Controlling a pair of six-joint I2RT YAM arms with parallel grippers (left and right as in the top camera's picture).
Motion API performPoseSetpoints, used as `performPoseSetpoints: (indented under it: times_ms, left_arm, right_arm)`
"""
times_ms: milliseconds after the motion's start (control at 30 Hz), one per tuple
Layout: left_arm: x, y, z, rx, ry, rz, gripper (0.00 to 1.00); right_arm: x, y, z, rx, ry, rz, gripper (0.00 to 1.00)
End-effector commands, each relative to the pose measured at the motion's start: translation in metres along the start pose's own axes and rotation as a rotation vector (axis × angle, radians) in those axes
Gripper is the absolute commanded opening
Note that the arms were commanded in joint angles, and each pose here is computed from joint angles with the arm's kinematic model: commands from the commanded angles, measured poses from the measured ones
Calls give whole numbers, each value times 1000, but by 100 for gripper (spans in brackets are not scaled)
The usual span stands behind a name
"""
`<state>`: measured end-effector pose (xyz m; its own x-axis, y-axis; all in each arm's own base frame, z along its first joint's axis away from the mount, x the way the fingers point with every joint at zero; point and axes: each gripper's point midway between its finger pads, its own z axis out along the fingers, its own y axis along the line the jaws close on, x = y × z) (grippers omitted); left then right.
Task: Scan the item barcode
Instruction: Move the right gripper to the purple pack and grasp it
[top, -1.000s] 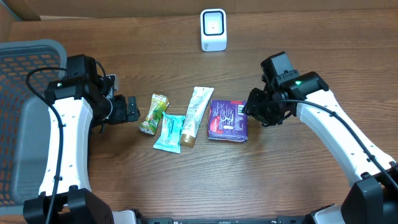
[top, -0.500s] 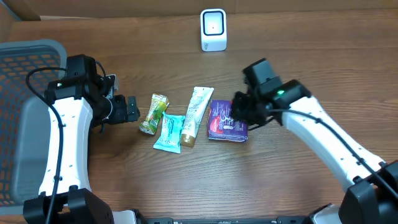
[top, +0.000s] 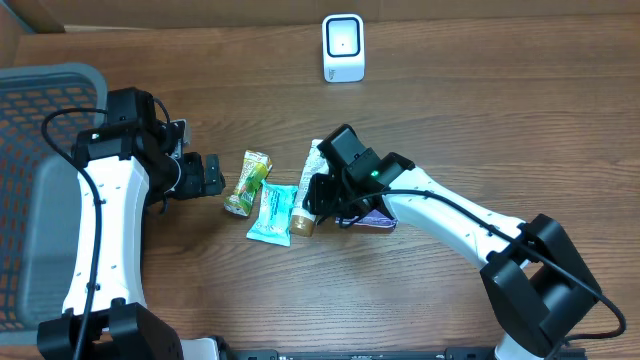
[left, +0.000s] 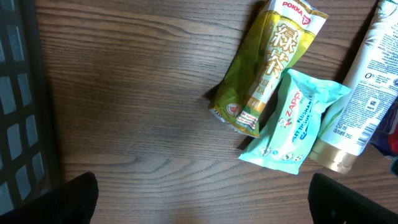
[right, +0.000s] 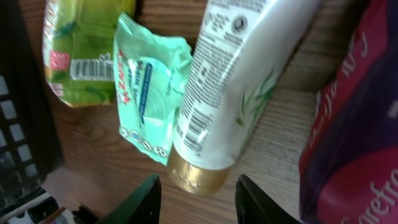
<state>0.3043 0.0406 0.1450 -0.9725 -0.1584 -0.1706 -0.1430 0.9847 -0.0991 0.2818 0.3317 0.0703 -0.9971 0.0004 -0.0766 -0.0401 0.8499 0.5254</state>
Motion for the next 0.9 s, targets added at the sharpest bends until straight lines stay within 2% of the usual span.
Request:
performPoseSetpoints:
  times_ms: [0,300,533,867]
  left_arm:
    - [-2,-2,0,17,-5,12,100]
    - [-2,-2,0,16,-5,12,100]
    - [-2,-2,0,16,-5,12,100]
    - [-3,-2,0,16,-5,12,100]
  right_arm:
    - [-1,-11,-2,62,-20,-6,41]
    - [-12,-71,-19,261,-36,60,44]
    - [-38,-112,-48,317,-53,137,44]
    - [-67,-175,-87,347,-89,280,51]
